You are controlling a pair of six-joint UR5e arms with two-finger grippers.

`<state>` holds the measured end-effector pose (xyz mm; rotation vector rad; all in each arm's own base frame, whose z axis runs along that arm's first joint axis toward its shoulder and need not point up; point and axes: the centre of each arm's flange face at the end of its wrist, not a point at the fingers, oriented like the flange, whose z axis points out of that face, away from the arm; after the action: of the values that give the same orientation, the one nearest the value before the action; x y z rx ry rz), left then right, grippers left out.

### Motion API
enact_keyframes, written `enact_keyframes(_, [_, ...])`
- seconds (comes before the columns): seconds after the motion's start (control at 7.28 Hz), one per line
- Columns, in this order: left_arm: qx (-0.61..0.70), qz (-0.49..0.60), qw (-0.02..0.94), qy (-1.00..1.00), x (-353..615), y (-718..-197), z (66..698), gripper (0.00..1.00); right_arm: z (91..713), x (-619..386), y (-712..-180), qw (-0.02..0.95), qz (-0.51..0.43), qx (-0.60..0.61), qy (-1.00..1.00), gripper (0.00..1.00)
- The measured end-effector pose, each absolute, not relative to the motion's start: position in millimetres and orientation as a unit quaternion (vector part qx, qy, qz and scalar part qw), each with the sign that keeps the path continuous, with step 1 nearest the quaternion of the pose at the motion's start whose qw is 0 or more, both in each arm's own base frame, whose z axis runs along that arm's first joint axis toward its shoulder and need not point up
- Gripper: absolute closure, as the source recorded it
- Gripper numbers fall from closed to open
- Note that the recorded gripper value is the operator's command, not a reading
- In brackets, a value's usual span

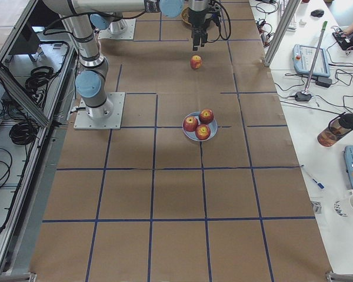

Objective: Transfer apple from basket to plate
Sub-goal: 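Withdraw the left gripper toward the basket while the right gripper moves toward the apple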

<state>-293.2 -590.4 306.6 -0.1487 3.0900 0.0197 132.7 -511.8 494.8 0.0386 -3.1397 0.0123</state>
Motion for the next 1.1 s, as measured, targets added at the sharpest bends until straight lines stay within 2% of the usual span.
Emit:
enact_keyframes(0.27, [0.001, -0.003, 0.021, 1.000, -217.8, -589.5, 366.6, 0.01, 484.6, 140.3, -527.0, 0.001, 0.017, 0.007, -1.000, 0.00])
enact_keyframes(0.55, [0.026, -0.012, 0.019, 0.999, -151.4, -558.6, 415.1, 0.01, 456.2, 181.9, -552.0, 0.000, 0.024, -0.007, -1.000, 0.00])
enact_keyframes(0.82, [0.016, -0.010, 0.016, 1.000, -118.9, -529.2, 438.1, 0.01, 419.0, 240.0, -572.7, -0.001, 0.035, -0.015, -0.999, 0.00])
enact_keyframes(1.1, [0.014, -0.001, 0.016, 1.000, -113.0, -521.5, 440.4, 0.01, 373.9, 297.2, -579.7, -0.003, 0.039, -0.026, -0.999, 0.00])
